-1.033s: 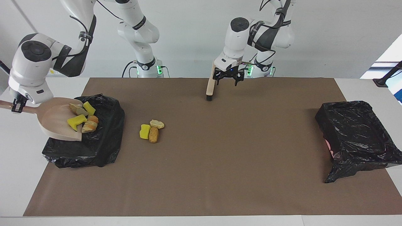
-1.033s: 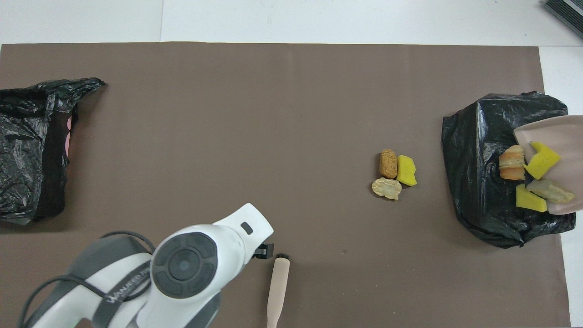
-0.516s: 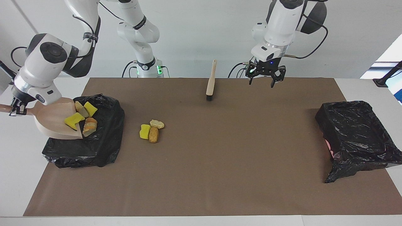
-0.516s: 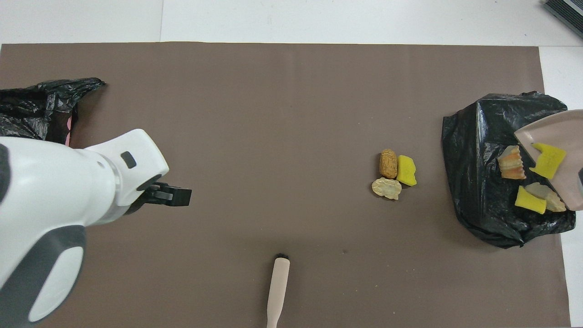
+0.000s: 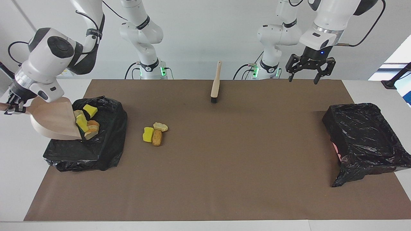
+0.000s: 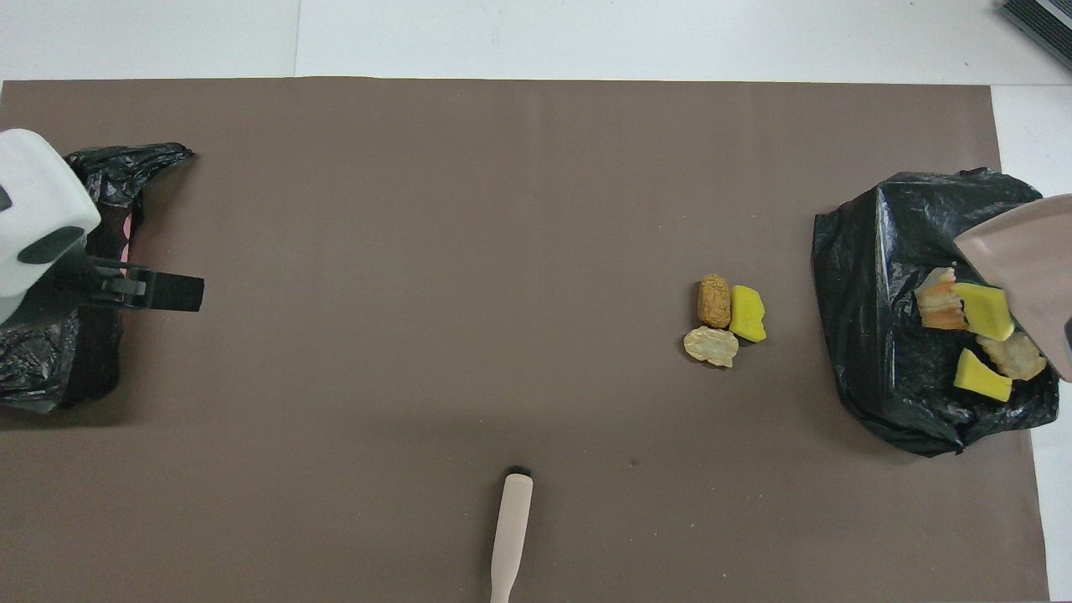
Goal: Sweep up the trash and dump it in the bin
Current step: 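Dump the dustpan with the right gripper while the left gripper withdraws, then lift the emptied dustpan off the bag with the right gripper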
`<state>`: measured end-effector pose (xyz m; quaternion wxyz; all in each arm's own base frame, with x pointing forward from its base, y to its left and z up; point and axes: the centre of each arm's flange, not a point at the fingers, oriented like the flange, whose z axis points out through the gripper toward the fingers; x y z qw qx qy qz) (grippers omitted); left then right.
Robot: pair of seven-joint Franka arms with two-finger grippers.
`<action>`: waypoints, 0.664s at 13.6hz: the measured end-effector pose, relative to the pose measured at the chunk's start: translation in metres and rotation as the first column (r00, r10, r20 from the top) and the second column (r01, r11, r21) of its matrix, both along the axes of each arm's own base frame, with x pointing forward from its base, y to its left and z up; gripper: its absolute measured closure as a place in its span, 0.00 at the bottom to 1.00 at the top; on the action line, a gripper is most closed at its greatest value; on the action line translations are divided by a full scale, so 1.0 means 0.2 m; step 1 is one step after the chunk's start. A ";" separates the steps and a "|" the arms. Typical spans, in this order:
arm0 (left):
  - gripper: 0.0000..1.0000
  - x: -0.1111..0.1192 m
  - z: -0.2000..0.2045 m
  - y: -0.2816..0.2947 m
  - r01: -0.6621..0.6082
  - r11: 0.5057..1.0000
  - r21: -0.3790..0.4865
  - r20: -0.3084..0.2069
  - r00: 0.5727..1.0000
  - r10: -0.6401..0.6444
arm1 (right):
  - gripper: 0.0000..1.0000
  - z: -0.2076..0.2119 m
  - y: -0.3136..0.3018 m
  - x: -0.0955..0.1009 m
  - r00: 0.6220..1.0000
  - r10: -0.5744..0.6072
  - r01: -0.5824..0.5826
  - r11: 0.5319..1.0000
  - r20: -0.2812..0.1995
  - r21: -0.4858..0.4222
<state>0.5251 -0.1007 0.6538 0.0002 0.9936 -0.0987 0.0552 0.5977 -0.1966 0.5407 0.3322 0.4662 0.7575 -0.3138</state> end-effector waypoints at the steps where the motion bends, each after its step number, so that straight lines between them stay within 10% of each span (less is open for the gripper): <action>1: 0.00 0.05 0.01 0.03 -0.004 1.000 0.002 -0.009 1.000 0.004 | 0.68 0.00 0.01 0.00 1.000 0.004 -0.004 1.000 -0.002 -0.003; 9: 0.00 0.08 0.05 0.11 0.032 0.999 0.015 -0.102 0.994 -0.031 | 0.68 0.26 0.35 -0.21 0.970 -0.241 0.240 0.968 0.009 0.077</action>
